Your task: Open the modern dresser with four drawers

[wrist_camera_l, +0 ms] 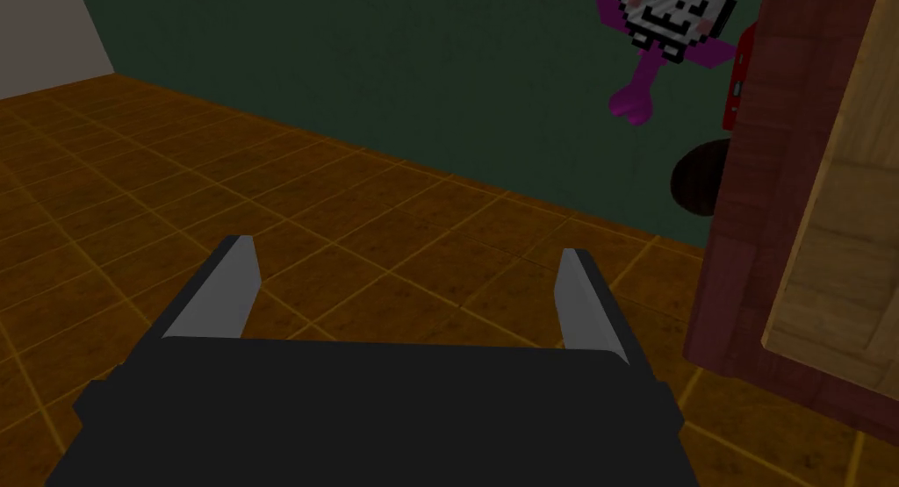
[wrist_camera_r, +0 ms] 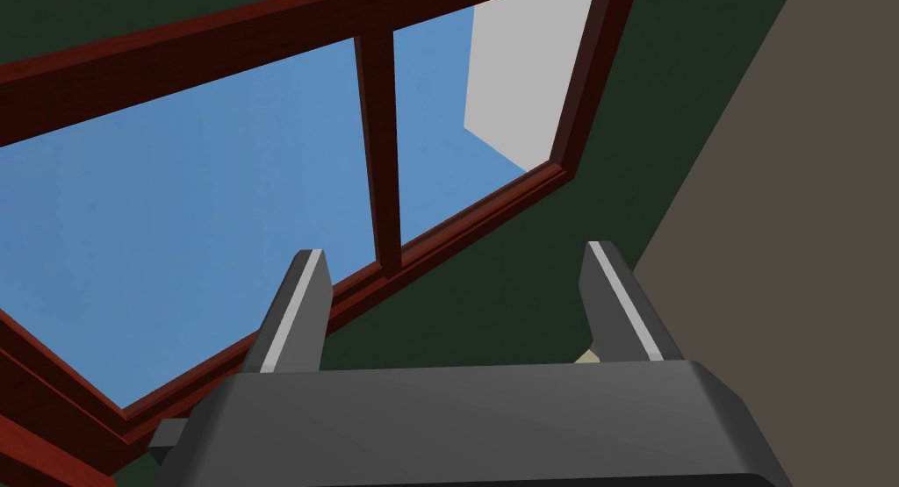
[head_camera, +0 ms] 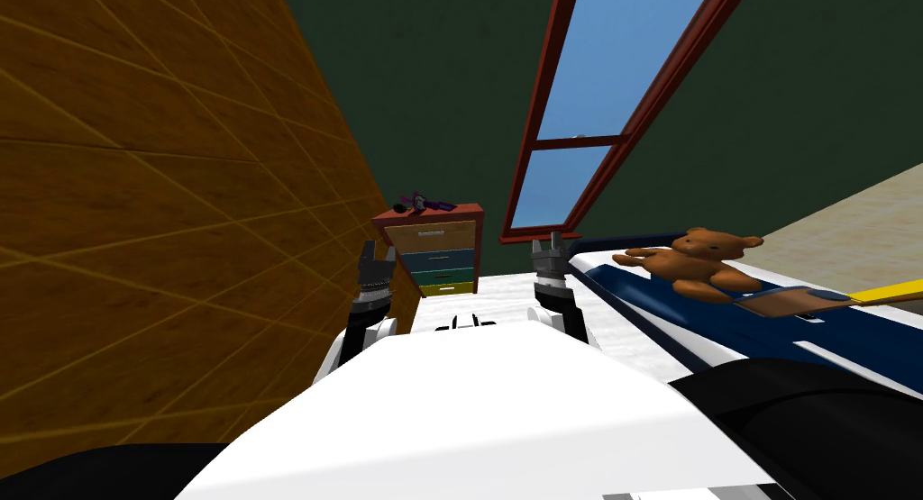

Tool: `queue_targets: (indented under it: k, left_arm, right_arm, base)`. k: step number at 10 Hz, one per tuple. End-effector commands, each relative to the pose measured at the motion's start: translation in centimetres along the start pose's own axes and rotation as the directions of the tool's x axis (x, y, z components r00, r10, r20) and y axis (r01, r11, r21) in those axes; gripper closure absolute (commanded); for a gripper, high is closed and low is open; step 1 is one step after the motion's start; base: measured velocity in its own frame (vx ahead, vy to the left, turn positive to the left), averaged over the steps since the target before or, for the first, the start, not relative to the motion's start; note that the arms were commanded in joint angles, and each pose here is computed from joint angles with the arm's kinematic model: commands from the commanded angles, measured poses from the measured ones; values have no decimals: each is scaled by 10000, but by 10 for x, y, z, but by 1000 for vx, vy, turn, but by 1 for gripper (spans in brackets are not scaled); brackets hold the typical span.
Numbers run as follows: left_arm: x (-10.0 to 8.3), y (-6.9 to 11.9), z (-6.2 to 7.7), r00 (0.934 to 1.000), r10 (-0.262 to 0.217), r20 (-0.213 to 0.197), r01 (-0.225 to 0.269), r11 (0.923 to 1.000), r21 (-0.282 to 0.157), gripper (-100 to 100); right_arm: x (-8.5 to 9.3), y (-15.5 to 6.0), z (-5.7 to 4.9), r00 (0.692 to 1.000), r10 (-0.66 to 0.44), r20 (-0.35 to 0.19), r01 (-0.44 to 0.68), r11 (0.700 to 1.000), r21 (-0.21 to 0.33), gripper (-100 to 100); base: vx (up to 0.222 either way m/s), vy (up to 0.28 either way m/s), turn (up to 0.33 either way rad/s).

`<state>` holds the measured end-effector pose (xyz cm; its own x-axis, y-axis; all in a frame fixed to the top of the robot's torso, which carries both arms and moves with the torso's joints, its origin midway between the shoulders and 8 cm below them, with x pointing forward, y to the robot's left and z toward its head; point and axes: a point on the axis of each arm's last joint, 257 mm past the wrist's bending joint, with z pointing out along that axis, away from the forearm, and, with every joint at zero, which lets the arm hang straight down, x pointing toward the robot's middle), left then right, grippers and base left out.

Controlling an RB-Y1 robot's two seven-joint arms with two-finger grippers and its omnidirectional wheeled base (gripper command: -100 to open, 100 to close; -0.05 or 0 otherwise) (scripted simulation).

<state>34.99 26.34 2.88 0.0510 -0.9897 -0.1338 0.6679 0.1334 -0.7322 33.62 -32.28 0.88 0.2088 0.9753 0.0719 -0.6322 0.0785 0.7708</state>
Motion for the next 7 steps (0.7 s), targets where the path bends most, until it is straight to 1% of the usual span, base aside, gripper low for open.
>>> queue_targets:
  k: [1,4,7]
  left_arm:
    - [-1,15,1,10000,-9,9,9,9984,-563,-100]
    - [-2,32,1,10000,-27,64,35,9931,-1169,-100]
    - [-3,48,0,9999,-50,146,74,9848,-1733,-100]
  right_arm:
    - [0,0,0,10000,0,0,0,10000,0,0]
    - [0,0,0,10000,0,0,0,10000,0,0]
    - [0,0,0,10000,0,0,0,10000,0,0]
  base:
    - [52,9,-39]
    - [58,9,-37]
    - [49,8,-34]
